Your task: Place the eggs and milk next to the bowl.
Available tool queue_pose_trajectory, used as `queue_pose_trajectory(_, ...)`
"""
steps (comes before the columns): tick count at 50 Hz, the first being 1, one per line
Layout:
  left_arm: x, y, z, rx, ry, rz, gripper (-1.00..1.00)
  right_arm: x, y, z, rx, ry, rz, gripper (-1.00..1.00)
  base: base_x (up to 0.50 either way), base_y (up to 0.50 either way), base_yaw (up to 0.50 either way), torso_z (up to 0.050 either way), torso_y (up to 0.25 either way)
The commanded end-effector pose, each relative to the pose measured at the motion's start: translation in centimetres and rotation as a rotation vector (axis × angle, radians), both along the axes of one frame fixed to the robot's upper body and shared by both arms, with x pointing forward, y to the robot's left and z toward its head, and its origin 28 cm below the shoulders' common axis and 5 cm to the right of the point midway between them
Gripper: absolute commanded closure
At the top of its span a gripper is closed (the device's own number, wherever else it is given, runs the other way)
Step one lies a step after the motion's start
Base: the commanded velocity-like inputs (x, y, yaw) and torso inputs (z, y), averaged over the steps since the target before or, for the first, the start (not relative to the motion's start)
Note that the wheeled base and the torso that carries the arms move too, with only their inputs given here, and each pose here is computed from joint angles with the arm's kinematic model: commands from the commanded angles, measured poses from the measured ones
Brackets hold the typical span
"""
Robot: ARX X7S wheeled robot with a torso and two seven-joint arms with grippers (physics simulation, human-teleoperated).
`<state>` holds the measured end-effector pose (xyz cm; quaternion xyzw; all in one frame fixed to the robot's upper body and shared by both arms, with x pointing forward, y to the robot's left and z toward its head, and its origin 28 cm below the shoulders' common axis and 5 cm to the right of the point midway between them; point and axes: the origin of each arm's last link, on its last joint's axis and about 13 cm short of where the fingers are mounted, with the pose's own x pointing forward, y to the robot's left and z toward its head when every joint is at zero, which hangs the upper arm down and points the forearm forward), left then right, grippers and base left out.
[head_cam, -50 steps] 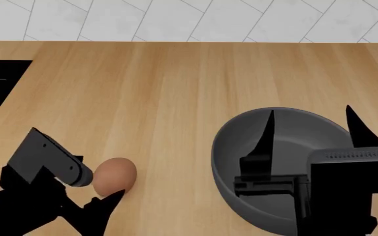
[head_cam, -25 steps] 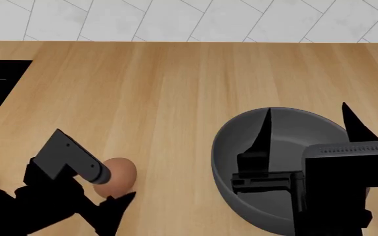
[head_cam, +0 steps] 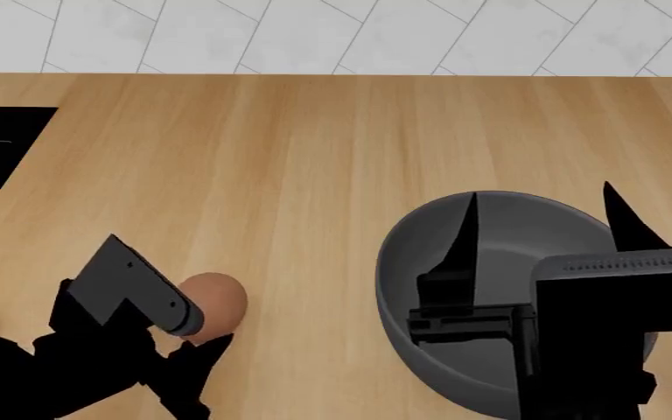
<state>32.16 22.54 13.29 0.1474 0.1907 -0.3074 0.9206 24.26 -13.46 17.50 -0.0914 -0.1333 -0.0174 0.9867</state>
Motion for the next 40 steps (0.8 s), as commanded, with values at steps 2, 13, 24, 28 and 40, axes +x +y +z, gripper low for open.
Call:
queue_pose_trajectory(2, -0.5, -0.1, 1.0, -0.032, -0.039, -0.028, 1.00, 0.1, 0.2, 0.2, -0.005, 0.000, 0.008, -1.00, 0.00, 0.00, 0.00, 0.000, 0.000)
queue_pose_trajectory(13, -2.5, -0.4, 2.6, -0.072, -0.055, -0.192, 1.00, 0.1, 0.2, 0.3, -0.004, -0.005, 0.009, -1.00, 0.00, 0.00, 0.00, 0.000, 0.000)
queue_pose_trajectory(24, -3.0, -2.4, 3.0, -0.062, -0.033, -0.281, 1.00, -0.1, 0.1, 0.4, -0.001, -0.009, 0.005, -1.00, 0.00, 0.00, 0.00, 0.000, 0.000)
queue_pose_trajectory(28, -2.9, -3.2, 2.9, -0.064, -0.026, -0.318, 1.00, -0.3, 0.0, 0.5, 0.000, -0.011, -0.001, -1.00, 0.00, 0.00, 0.00, 0.000, 0.000)
queue_pose_trajectory(40, -2.7, -4.8, 1.7, -0.062, -0.009, -0.383, 1.00, -0.8, -0.1, 1.0, -0.007, -0.020, -0.013, -1.00, 0.00, 0.00, 0.00, 0.000, 0.000)
